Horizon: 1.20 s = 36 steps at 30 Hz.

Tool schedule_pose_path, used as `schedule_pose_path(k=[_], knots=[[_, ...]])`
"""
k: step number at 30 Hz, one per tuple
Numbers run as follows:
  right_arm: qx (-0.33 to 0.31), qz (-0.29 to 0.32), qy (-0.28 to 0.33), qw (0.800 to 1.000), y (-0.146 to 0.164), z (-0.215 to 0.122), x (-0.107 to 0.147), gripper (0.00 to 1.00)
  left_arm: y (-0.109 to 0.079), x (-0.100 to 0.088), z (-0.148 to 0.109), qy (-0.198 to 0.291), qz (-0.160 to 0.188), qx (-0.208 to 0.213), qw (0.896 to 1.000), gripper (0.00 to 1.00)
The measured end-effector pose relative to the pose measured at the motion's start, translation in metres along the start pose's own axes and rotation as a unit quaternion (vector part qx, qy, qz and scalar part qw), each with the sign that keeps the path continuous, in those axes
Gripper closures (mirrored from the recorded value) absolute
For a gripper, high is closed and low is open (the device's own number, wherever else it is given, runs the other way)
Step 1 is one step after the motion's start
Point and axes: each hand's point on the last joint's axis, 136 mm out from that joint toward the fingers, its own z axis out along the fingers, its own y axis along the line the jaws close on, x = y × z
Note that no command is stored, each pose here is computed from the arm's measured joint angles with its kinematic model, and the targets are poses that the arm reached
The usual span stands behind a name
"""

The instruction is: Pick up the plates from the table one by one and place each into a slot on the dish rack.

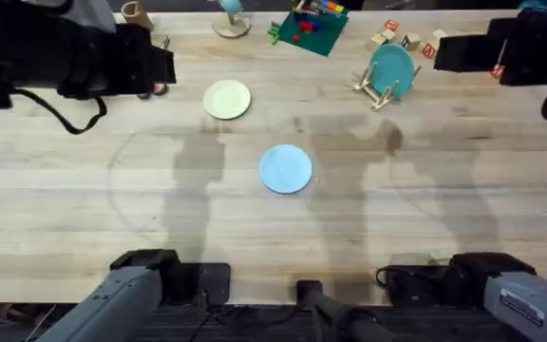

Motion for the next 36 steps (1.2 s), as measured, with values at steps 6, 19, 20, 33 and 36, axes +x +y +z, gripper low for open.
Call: schedule_pose_path(k=[6,19,20,33,36], knots=[[0.000,0.000,0.000,1.000,0.000,0.000,0.000,0.006,0.007,-0.002,0.014,0.015,-0.022,0.069,0.997,0.959],[0.000,0.000,0.000,1.000,0.000,0.000,0.000,0.006,0.026,-0.011,0.074,0.027,-0.049,0.239,0.969,0.960],[0.000,0.000,0.000,1.000,0.000,0.000,0.000,0.006,0.026,-0.011,0.080,0.028,-0.049,0.247,0.967,0.960],[0.000,0.000,0.000,1.000,0.000,0.000,0.000,0.005,0.039,0.005,0.154,0.063,-0.085,0.307,0.946,0.961],[0.000,0.000,0.000,1.000,0.000,0.000,0.000,0.005,0.040,0.009,0.169,0.065,-0.094,0.322,0.940,0.960]])
